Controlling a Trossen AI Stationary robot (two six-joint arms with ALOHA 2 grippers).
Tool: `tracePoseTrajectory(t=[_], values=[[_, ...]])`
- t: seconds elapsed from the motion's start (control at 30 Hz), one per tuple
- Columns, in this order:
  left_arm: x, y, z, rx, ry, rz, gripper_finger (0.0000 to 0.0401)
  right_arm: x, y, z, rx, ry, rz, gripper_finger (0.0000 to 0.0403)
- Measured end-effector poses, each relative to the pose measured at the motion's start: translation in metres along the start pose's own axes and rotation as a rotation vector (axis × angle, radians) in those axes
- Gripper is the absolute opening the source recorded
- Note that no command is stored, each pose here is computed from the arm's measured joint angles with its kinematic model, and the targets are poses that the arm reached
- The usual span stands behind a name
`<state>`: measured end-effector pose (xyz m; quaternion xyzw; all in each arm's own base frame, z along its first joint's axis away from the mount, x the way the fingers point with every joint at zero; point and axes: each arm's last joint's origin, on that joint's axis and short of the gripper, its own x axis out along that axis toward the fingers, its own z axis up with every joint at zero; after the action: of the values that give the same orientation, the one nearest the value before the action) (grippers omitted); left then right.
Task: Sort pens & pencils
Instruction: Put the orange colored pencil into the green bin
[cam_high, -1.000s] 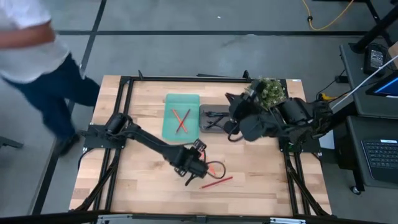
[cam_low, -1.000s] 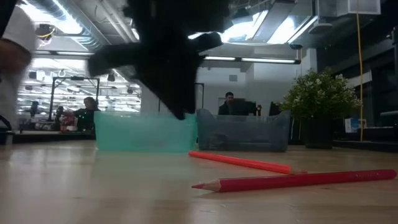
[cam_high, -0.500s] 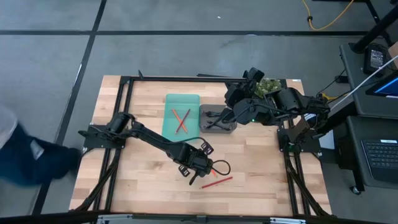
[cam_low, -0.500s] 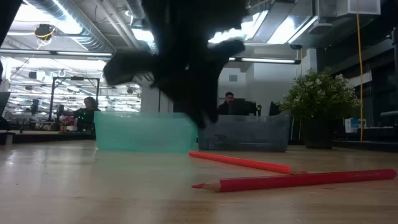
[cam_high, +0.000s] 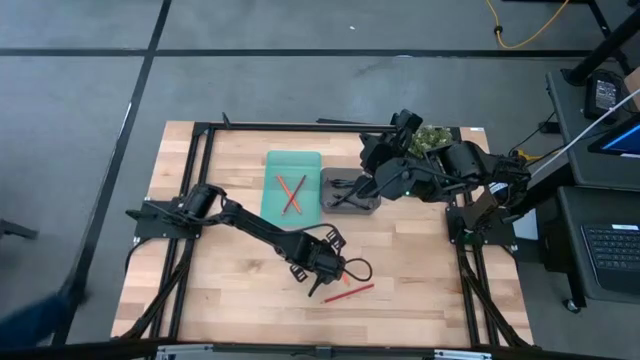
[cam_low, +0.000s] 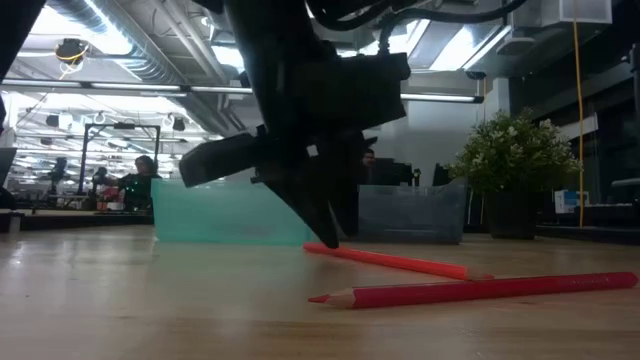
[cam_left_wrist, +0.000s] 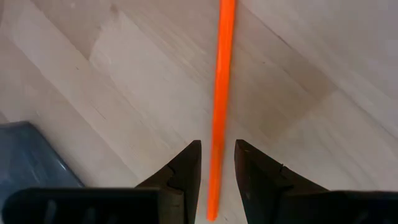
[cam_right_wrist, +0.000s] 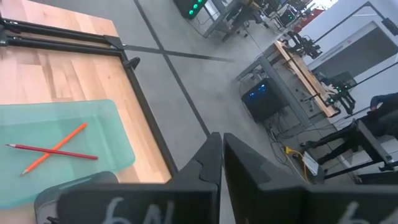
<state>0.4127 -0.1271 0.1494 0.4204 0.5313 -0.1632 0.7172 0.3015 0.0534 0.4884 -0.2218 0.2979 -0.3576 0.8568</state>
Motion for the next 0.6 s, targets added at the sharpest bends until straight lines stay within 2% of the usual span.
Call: tracePoseTrajectory(t=[0.6], values=[[0.0033, 0.0082, -0.0024, -0.017, -0.065, -0.051, 0.009, 0.0, 0.0006, 0.0003, -0.001, -0.001, 0.02, 0.0019]])
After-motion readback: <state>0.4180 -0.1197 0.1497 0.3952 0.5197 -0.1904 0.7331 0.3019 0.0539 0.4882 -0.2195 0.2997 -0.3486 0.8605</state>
